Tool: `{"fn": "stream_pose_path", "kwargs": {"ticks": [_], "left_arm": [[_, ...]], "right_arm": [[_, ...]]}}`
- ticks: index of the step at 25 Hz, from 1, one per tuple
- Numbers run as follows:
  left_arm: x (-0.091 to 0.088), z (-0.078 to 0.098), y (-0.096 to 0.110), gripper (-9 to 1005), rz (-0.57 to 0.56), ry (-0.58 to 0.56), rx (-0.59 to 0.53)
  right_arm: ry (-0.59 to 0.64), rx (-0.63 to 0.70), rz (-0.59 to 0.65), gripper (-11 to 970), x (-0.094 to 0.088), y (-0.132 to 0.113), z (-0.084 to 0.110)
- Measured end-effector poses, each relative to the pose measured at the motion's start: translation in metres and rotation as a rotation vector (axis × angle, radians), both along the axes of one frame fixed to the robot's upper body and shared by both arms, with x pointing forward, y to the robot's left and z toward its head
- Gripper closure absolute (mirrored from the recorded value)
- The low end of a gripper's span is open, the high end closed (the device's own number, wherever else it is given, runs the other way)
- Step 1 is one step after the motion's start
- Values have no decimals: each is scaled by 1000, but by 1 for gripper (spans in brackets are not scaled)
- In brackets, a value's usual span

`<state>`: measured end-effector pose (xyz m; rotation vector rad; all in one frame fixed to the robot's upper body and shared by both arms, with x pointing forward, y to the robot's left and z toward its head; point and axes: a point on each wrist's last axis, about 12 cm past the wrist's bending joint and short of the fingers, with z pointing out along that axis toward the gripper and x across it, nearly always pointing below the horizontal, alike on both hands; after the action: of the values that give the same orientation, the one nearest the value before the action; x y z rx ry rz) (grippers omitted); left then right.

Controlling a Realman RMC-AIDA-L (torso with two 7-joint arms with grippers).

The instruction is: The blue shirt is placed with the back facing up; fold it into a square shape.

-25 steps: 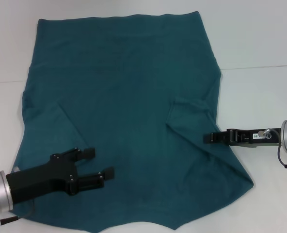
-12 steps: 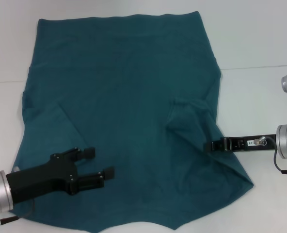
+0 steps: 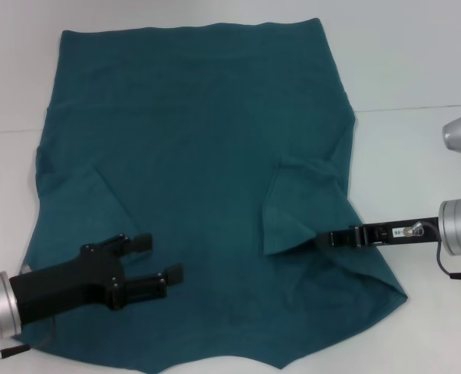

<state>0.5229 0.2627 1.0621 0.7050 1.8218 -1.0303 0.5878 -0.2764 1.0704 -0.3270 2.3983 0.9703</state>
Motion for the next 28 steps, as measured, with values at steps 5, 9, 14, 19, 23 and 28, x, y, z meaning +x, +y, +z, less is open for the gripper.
{"fn": "stream_pose_path", "kwargs": {"ticks": [5,9,14,19,23,28], "left_arm": [[1,1,1,48,7,-3,-1],[1,2,2,48,11,-4,-1],[3,1,3,48,22,-4,6],[5,-1,8,49,66,7,18],[6,-1,17,49,127,34,0],[4,0,34,49,210,72,-25]], "right_arm": [[-49,29,23,813,-1,-3,7],[-88,72,16,655,-1,-8,13],[-104,72,-10,412,1,-12,14],[-129,52,-21,119,4,-11,12],[-167,37,-25,88,5,-8,10],[-219,56,-42,50,6,-7,12]]}}
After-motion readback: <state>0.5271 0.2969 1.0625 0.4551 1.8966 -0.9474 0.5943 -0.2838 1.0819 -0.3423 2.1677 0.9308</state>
